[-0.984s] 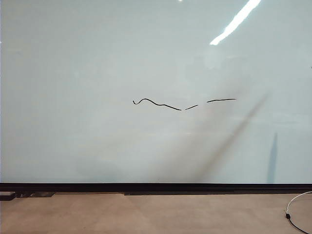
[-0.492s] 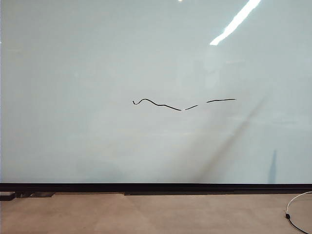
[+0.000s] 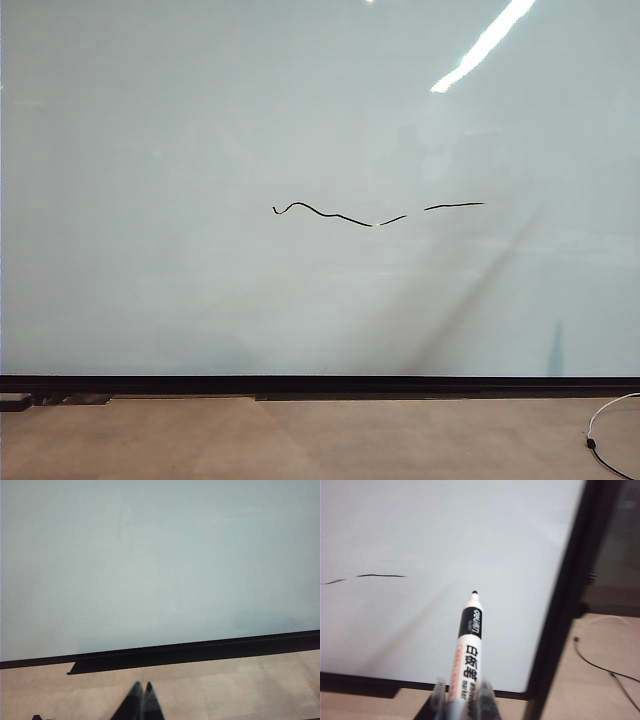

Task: Pick up the pen on the shelf to the right of the whiteboard and draw a straight line.

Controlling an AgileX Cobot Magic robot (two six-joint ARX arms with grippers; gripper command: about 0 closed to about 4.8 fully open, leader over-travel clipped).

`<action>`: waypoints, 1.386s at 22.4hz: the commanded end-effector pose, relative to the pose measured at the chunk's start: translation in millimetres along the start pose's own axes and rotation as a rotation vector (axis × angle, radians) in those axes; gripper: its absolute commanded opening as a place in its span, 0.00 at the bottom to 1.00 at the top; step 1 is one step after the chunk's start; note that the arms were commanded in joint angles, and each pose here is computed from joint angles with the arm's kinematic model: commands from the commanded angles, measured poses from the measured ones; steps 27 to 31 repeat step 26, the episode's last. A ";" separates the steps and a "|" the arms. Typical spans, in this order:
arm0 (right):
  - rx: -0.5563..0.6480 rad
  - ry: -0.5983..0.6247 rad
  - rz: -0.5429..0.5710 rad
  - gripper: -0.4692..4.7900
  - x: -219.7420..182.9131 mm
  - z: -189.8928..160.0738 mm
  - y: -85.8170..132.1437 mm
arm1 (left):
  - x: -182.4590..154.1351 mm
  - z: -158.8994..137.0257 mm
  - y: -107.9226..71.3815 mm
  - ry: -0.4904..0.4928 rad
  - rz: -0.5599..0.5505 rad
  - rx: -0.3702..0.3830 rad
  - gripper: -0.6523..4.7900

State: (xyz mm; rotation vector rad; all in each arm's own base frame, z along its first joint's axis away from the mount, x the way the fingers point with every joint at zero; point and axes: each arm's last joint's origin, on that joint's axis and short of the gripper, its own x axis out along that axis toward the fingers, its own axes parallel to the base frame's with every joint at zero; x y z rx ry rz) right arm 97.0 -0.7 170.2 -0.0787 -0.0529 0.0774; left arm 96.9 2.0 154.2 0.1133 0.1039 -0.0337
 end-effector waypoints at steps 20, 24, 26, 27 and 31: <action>0.012 0.086 -0.027 0.08 0.0 -9.9 -0.1 | -0.3 2.3 0.2 -0.016 -0.001 0.002 0.11; 0.012 0.086 -0.027 0.08 0.0 -9.9 -0.1 | -0.3 2.3 0.2 -0.016 -0.001 0.002 0.11; 0.012 0.086 -0.027 0.08 0.0 -9.9 -0.1 | -0.3 2.3 0.2 -0.016 -0.001 0.002 0.11; 0.012 0.086 -0.027 0.08 0.0 -9.9 -0.1 | -0.3 2.3 0.2 -0.016 -0.001 0.002 0.11; 0.012 0.086 -0.027 0.08 0.0 -9.9 -0.1 | -0.3 2.3 0.2 -0.016 -0.001 0.002 0.11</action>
